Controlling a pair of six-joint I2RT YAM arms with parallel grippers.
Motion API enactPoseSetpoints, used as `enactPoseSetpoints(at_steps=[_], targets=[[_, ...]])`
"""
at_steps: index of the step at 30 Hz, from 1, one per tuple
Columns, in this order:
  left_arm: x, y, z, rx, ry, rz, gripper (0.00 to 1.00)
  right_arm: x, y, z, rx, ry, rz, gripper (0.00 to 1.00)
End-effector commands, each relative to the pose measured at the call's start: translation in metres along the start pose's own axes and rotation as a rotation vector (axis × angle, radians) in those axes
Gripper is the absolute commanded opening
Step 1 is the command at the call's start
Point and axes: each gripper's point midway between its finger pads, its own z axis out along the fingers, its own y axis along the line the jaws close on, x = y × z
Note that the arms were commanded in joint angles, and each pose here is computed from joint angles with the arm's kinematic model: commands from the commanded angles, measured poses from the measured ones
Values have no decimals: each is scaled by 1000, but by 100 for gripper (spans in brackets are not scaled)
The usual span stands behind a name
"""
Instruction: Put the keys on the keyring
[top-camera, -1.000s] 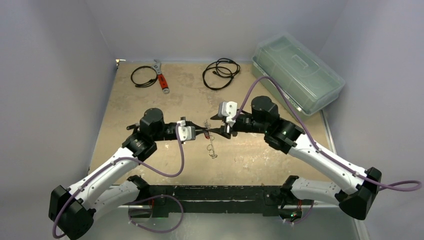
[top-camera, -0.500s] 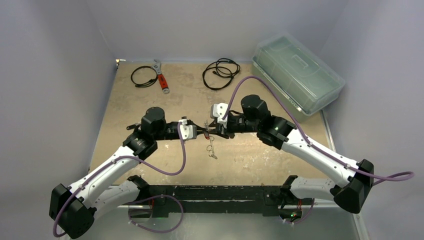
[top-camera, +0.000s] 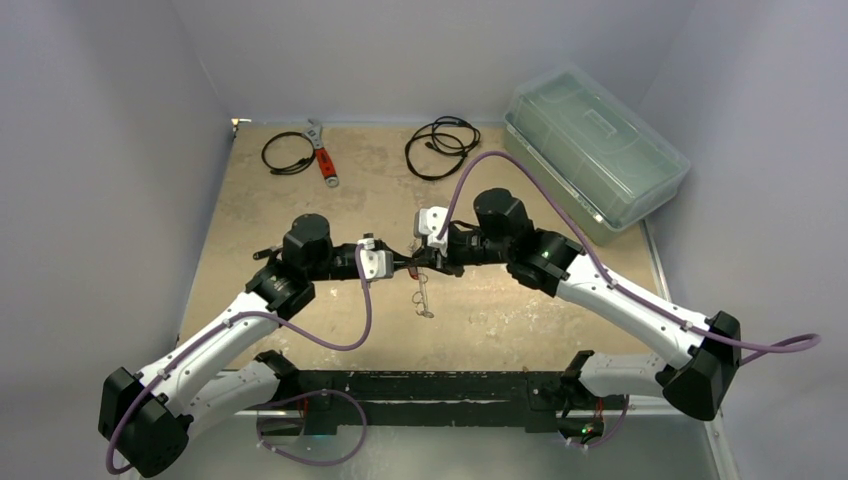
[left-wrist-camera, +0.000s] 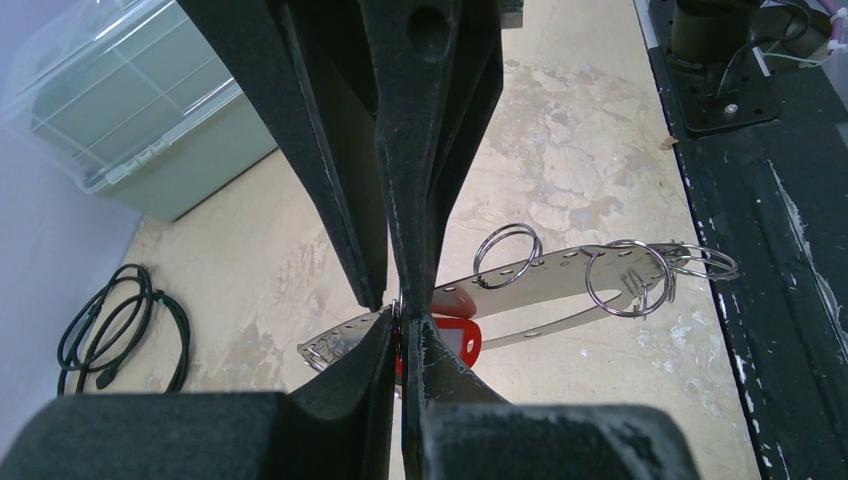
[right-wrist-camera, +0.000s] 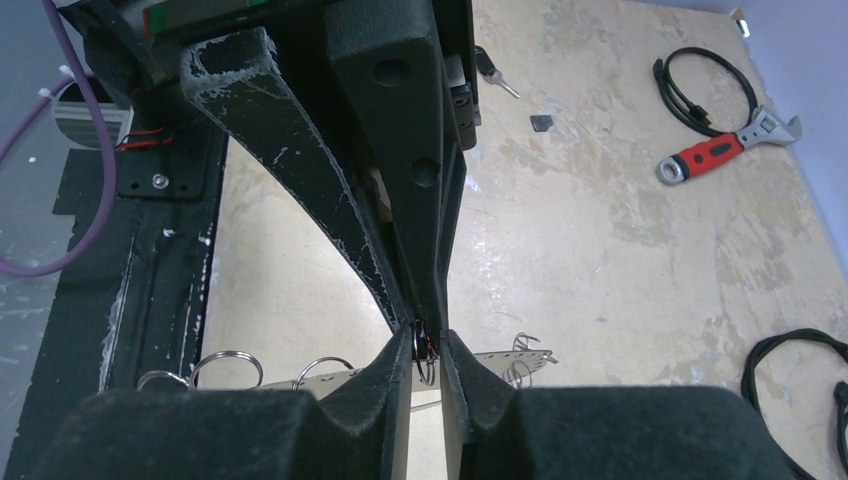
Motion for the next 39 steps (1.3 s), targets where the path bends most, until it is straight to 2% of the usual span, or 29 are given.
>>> enactPoseSetpoints(at_steps=[1, 10, 16, 17, 20, 22, 24, 39], targets=[[-30, 10, 0, 0, -77, 67, 0, -20, -3, 0, -5, -44, -40, 17], [-33, 8, -1, 4, -85, 75, 0, -10, -2, 6, -10, -7, -31, 0], [-35, 9, -3, -7, -90, 94, 0, -13, -7, 4, 23, -7, -30, 0], [-36, 9, -4, -12, -93, 100, 2, -17, -10, 3, 36, -16, -32, 0], [-40, 9, -7, -29, -113, 114, 26, -33, -11, -7, 68, -82, -59, 0], [-44, 9, -8, -38, -127, 120, 34, -44, -12, -17, 101, -138, -86, 0], [-48, 9, -10, -45, -144, 124, 37, -53, -13, -26, 133, -183, -110, 0], [-78, 2, -8, -2, -304, 85, 33, -66, -11, -40, 167, -254, -138, 0]])
